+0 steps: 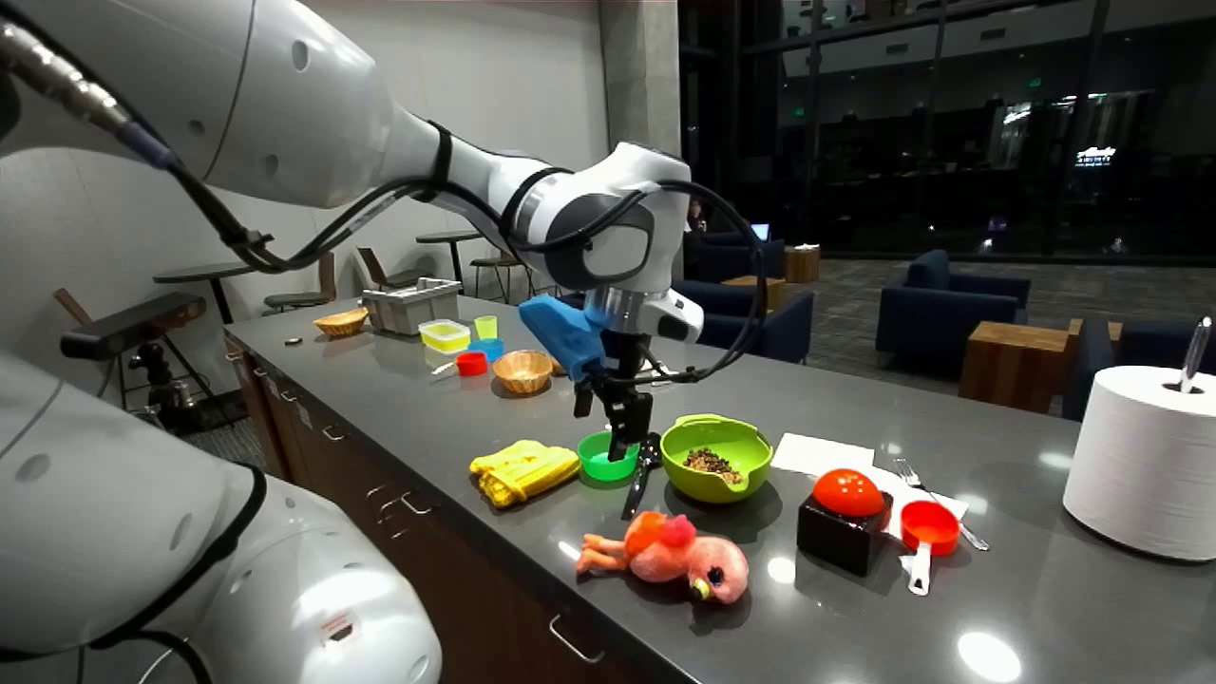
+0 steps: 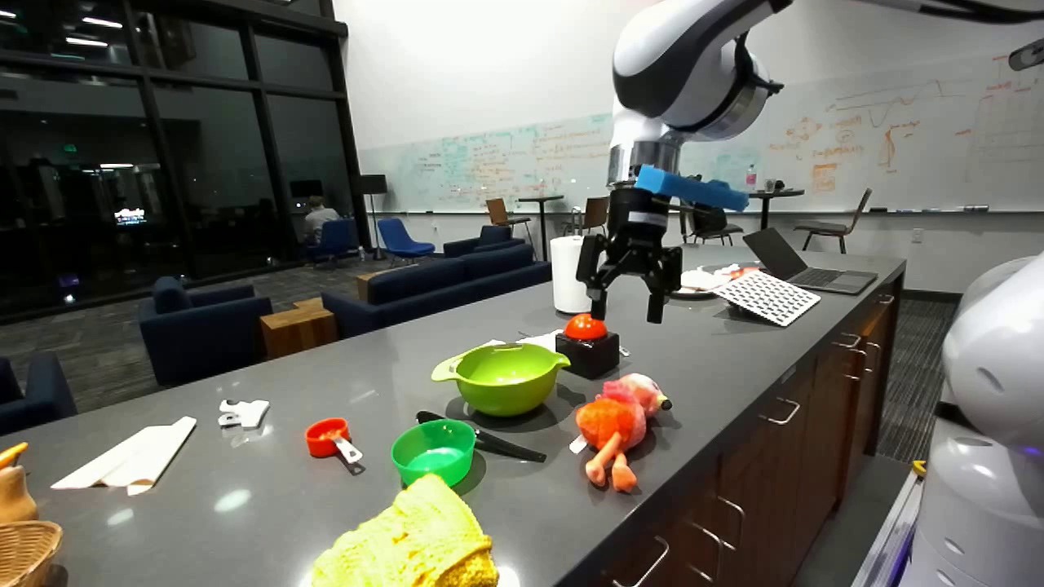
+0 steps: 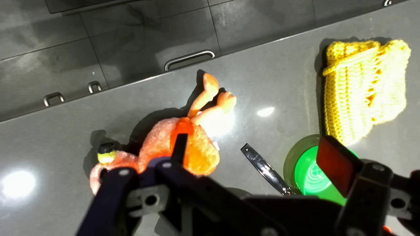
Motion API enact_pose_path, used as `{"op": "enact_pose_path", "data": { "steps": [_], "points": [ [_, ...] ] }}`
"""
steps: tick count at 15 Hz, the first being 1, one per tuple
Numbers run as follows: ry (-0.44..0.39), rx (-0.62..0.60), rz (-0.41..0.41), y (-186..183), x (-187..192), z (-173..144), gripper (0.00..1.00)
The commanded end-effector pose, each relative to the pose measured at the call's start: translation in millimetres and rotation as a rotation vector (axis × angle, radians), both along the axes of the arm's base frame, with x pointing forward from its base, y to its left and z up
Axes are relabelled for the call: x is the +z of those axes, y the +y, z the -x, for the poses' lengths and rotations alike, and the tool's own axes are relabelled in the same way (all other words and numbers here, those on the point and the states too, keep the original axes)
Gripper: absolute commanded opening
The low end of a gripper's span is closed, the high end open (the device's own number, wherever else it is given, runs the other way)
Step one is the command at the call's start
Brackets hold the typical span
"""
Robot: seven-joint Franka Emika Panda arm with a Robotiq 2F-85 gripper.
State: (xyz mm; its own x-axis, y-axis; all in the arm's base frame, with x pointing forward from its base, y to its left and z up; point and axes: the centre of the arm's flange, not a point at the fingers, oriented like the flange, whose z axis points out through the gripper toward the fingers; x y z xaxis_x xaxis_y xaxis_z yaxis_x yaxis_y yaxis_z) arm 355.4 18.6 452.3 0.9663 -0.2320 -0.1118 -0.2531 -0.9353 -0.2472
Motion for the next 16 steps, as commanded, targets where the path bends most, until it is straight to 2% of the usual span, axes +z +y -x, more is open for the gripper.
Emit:
{"op": "enact_pose_path", "data": {
  "steps": [1,3,5,11,14,16],
  "points": [
    [0.000,0.000,0.000,0,0,0,1.00],
    [0.000,0.000,0.000,0,0,0,1.00],
    [0.023,0.028,0.049,14,-8,-9,1.00],
    [0.052,0.265,0.128,112,-36,-48,1.00],
    [0.017,0.372,0.143,167,-46,-79,1.00],
    [-0.035,0.412,0.148,196,-50,-107,1.00]
  ]
}}
